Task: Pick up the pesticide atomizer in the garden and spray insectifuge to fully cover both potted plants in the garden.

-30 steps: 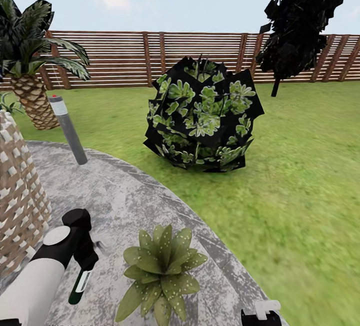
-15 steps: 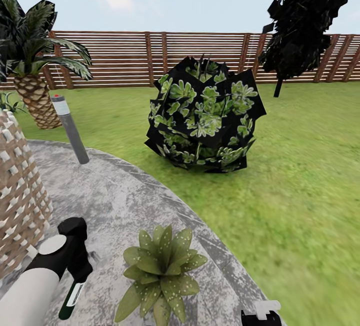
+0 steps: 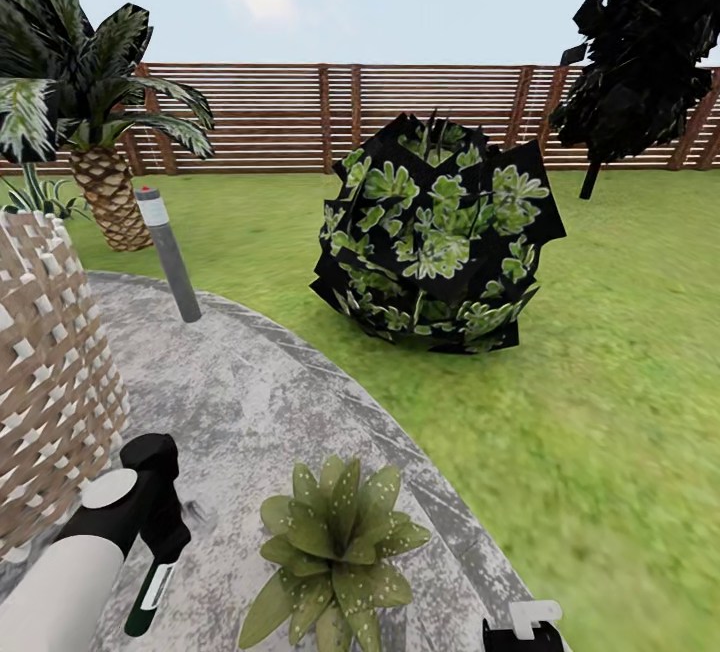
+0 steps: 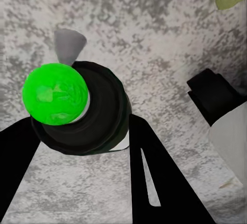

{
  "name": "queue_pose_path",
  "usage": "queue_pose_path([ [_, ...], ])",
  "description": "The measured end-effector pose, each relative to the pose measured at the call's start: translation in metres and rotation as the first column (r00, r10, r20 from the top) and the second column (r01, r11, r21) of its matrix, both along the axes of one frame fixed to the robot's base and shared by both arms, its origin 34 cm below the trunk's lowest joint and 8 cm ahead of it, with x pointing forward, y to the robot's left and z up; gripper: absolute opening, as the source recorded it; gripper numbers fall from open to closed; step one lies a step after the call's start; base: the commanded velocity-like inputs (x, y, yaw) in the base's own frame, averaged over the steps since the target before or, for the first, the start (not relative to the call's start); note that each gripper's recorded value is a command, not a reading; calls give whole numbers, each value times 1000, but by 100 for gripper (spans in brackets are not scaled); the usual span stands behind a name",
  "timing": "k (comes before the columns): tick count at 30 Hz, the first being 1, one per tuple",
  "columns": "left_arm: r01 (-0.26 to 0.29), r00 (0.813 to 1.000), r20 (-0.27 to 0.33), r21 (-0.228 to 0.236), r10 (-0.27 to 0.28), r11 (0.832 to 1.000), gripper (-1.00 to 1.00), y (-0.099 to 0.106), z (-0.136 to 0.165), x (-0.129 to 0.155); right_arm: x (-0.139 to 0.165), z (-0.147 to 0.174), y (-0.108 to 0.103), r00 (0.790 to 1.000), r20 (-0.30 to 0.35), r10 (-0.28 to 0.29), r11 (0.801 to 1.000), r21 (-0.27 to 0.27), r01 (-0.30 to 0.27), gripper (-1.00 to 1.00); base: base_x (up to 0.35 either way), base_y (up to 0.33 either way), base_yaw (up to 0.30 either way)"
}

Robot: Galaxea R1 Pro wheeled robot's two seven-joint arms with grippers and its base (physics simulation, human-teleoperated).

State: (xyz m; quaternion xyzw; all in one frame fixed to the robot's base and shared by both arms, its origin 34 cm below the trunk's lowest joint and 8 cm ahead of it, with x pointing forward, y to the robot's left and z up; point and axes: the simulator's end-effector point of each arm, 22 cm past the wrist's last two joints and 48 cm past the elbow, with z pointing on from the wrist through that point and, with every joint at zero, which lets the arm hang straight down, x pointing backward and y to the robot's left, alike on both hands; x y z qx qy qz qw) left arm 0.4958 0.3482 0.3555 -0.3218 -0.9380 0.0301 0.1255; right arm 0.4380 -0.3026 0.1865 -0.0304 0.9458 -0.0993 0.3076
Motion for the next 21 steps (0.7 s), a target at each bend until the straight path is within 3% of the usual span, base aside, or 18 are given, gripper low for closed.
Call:
queue_pose_path([
  [3,18,1000,16,-25,-18,1000,-100,-20,1,7,0,0,0,1000,0,0,1000,0,0,100,3,-1,0],
  [7,26,999,25,-31,-25,999,-100,-28,4,13,0,0,0,1000,0,0,1000,-1,0,100,0,0,0],
  [10,32,999,20,-23,-31,999,-100,-27,3,11,0,0,0,1000,0,0,1000,-1,0,100,0,0,0],
  [12,29,1000,10,6,-29,1000,-100,-14,2,7,0,0,0,1000,0,0,1000,-1,0,100,0,0,0],
  [16,28,999,17,9,-29,1000,-100,-15,4,10,0,0,0,1000,0,0,1000,-1,0,100,0,0,0],
  [18,17,999,27,9,-17,1000,-100,-17,7,15,0,0,0,1000,0,2,1000,0,-2,100,0,0,0],
  [21,-51,996,76,24,49,998,-100,-20,23,41,0,0,1,1000,0,4,1000,1,-4,100,0,0,0],
])
